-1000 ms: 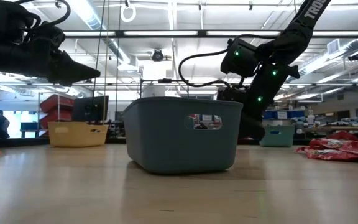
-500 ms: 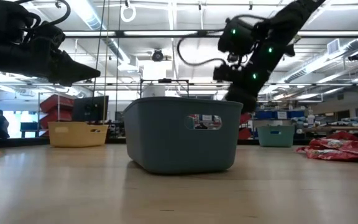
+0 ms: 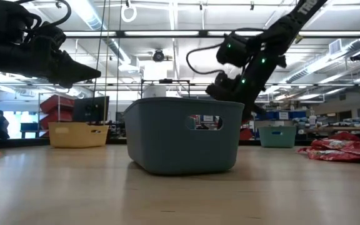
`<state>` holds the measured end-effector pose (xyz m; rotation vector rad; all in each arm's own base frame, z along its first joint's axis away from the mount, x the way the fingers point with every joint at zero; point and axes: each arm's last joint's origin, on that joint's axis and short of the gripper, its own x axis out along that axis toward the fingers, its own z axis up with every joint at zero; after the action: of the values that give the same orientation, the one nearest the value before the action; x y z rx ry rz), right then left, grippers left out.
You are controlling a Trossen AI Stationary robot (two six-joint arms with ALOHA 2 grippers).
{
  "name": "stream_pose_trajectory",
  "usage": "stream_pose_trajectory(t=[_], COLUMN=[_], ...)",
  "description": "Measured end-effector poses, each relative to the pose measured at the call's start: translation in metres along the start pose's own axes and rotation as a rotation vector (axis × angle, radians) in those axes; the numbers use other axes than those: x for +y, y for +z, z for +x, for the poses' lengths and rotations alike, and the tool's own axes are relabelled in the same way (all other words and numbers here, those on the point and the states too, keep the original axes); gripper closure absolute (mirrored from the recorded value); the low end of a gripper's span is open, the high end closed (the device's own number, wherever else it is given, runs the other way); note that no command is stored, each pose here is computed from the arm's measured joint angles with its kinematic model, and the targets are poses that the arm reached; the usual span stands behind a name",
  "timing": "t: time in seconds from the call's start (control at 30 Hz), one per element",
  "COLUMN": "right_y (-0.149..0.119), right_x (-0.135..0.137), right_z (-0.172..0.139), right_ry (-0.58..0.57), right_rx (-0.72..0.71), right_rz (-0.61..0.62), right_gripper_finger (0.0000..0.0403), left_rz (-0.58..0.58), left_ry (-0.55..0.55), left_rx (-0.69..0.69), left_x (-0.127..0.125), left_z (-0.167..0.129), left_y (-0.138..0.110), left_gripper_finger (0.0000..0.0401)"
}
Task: Sort candy
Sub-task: Put the red chocolate bar into the green bin
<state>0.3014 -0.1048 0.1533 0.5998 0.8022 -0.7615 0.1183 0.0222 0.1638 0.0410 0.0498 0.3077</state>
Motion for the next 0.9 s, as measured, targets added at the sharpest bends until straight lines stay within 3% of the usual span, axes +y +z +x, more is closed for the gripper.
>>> stream_pose_trajectory(t=[0.2, 0.33, 0.57, 0.77, 0.9], right_y=[-0.004, -0.006, -0.004, 0.005, 0.012], right_x=[-0.008, -0.010, -0.007, -0.011, -0.011], right_z=[0.020, 0.032, 0.042, 0.026, 0.018], right_ry=[-0.118, -0.136, -0.101, -0.111, -0.042], right_rx=[-0.021, -0.017, -0.040, -0.057, -0.058], right_rz=[0.069, 0.088, 0.063, 0.024, 0.061], right_gripper_finger=[0.0177, 0.0143, 0.0136, 0.0139, 0.0133], left_rz=[0.000, 0.000, -0.001, -0.001, -0.007], left_ry=[0.000, 0.001, 0.001, 0.002, 0.002], left_rx=[-0.001, -0.001, -0.001, -0.001, 0.000], left_x=[0.000, 0.000, 0.000, 0.000, 0.000], left_z=[0.000, 0.000, 0.000, 0.000, 0.000], left_y=[0.000, 0.000, 0.000, 0.000, 0.000], left_gripper_finger=[0.0389, 0.0389, 0.0389, 0.0389, 0.0389])
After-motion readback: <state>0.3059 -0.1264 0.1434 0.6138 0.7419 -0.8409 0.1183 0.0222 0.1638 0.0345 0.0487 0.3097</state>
